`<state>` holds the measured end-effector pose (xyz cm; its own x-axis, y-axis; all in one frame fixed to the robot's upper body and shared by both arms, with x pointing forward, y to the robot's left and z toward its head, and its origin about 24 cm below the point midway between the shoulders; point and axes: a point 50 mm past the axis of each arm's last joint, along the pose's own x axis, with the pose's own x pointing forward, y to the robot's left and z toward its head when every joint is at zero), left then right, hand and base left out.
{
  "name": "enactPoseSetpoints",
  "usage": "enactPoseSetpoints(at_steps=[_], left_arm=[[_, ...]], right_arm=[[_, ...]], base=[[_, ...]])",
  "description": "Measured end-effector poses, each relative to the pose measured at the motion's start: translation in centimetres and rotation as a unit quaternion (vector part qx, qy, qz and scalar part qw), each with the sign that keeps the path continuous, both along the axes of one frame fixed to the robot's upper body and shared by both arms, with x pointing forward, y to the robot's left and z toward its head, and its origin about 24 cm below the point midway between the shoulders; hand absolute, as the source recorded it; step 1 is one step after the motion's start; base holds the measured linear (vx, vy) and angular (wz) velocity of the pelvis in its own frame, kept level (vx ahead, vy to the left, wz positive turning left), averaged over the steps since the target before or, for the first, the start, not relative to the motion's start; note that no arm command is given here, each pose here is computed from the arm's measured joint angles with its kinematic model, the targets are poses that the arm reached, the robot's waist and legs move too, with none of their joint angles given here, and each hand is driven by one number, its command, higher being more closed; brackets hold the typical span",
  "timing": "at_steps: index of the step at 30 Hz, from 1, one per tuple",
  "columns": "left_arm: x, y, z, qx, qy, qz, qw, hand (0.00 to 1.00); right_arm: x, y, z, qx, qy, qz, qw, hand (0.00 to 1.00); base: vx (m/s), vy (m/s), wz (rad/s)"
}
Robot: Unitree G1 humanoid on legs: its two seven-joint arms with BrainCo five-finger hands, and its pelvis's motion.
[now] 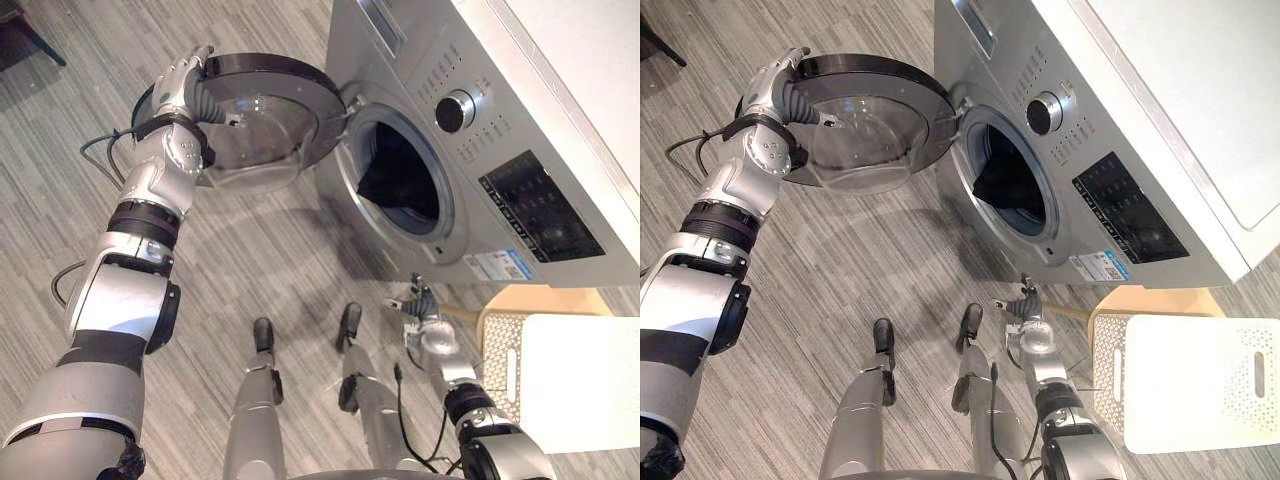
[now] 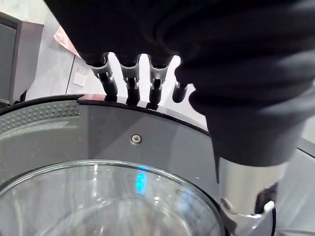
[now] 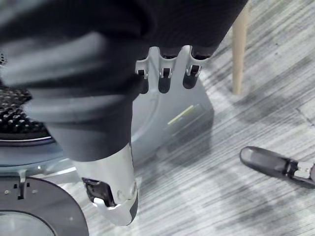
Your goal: Pick up the laundry basket with both hands and put the clothes into the washing machine.
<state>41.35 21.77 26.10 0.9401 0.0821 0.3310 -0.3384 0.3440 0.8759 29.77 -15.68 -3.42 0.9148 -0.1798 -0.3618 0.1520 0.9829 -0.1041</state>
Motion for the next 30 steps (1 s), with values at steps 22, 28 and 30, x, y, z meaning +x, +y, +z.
enactPoseSetpoints(at_steps=[22, 28, 30], left_arm=[[-5.4, -7.7, -19.4, -0.307, 0.165, -0.105, 0.931, 0.0], [-8.3, -12.2, -23.5, -0.381, 0.242, -0.152, 0.879, 0.0], [-8.8, -13.4, -24.0, -0.408, 0.259, -0.164, 0.86, 0.0]], right_arm=[[-2.9, 0.5, -2.8, 0.02, 0.062, -0.003, 0.998, 0.0], [-2.3, 0.2, -2.3, 0.023, 0.055, -0.015, 0.998, 0.0], [-1.9, 0.2, -1.9, 0.022, 0.051, -0.013, 0.998, 0.0]], base=[[0.02, 0.036, 0.03], [0.02, 0.073, -0.13], [0.04, 0.091, -0.56]])
